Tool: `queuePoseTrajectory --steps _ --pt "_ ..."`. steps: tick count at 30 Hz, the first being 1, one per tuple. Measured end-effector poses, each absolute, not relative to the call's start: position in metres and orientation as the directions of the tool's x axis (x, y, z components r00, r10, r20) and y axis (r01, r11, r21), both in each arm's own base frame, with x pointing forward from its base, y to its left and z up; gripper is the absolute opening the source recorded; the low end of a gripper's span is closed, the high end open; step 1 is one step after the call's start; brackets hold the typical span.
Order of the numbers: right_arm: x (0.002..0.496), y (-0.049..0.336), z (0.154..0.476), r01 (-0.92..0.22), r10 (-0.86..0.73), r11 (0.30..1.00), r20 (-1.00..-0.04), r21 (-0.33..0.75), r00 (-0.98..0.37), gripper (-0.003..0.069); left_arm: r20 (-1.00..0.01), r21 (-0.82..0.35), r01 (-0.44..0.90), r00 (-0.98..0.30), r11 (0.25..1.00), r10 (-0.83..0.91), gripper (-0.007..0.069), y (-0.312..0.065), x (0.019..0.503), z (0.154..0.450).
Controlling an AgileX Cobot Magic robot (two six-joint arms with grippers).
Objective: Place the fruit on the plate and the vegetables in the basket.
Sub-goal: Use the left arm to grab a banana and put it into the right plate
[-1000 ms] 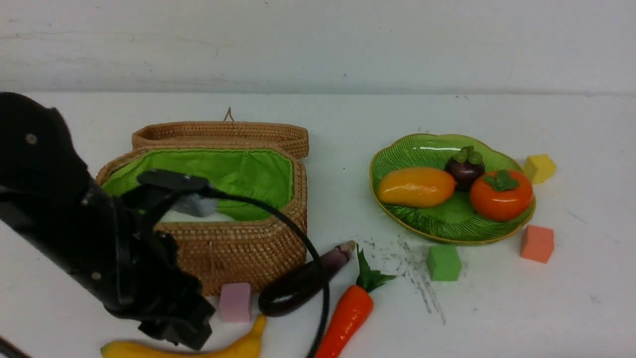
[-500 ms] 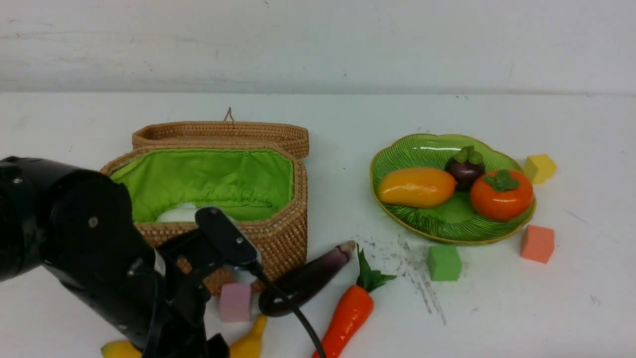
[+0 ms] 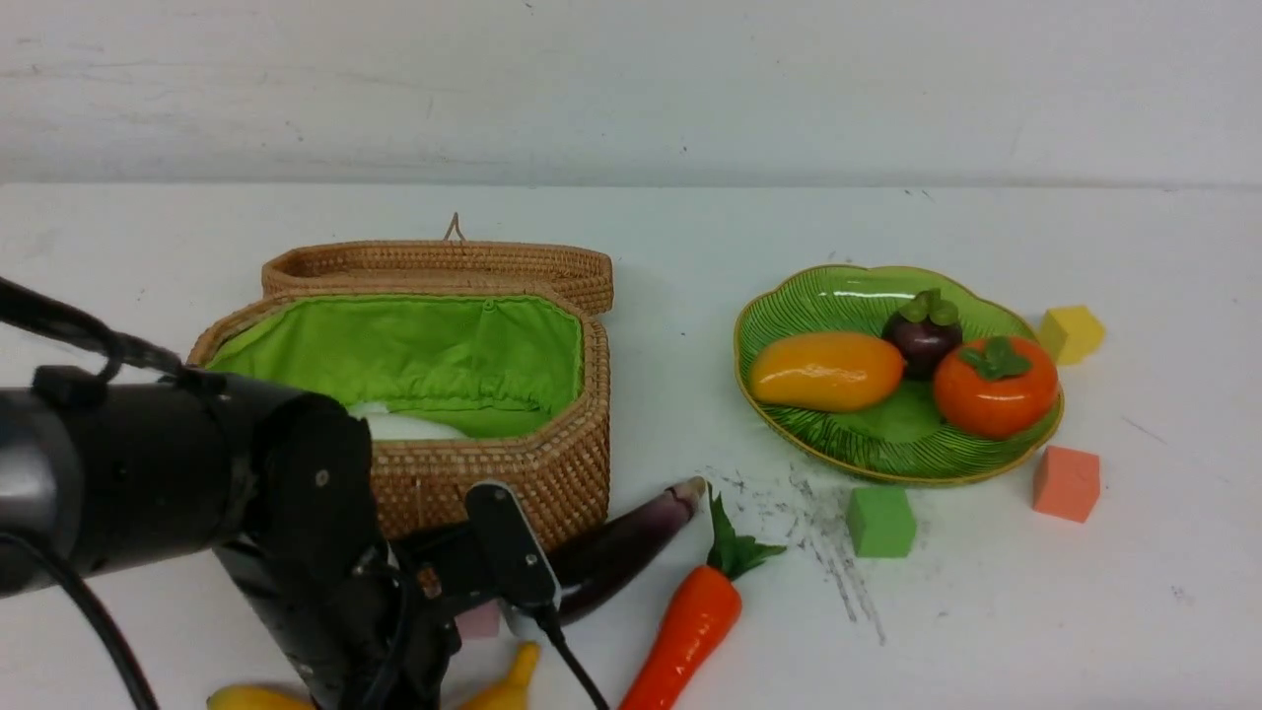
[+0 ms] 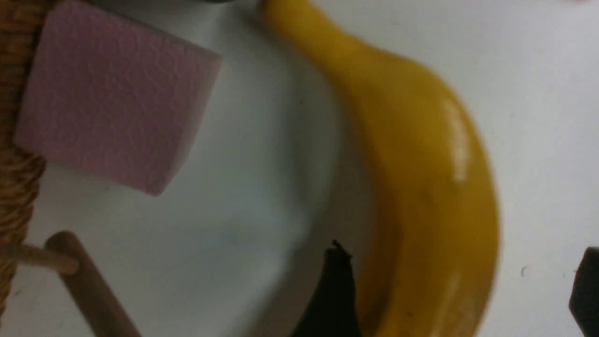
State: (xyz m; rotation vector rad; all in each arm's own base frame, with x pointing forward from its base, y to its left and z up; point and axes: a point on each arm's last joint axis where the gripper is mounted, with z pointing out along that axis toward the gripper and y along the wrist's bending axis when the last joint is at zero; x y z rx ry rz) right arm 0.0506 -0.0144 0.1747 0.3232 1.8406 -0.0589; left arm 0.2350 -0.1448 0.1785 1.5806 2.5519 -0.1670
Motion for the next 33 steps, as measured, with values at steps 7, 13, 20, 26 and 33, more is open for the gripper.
queuePoseTrajectory --steps 7,13,20,26,33 --pt "0.051 -0.014 0.175 0.25 0.19 0.96 -0.948 0.125 -0.256 0.0181 -0.109 -0.086 0.888 -0.459 0.452 0.882 0.0535 -0.146 0.235 0.162" --pt "0.051 -0.014 0.175 0.25 0.188 0.96 -0.948 0.123 -0.256 0.0191 -0.095 -0.148 0.868 -0.489 0.473 0.867 0.0375 -0.148 0.23 0.162" --pt "0.051 -0.014 0.175 0.25 0.189 0.96 -0.948 0.124 -0.256 0.0202 -0.097 -0.207 0.859 -0.495 0.469 0.863 0.0312 -0.153 0.228 0.168" --pt "0.051 -0.014 0.175 0.25 0.188 0.96 -0.948 0.123 -0.256 0.0211 -0.068 -0.271 0.867 -0.45 0.418 0.89 0.0312 -0.158 0.231 0.19" --pt "0.051 -0.014 0.175 0.25 0.189 0.96 -0.948 0.124 -0.256 0.0217 -0.218 -0.166 0.932 -0.354 0.324 0.909 0.0312 -0.182 0.239 0.261"
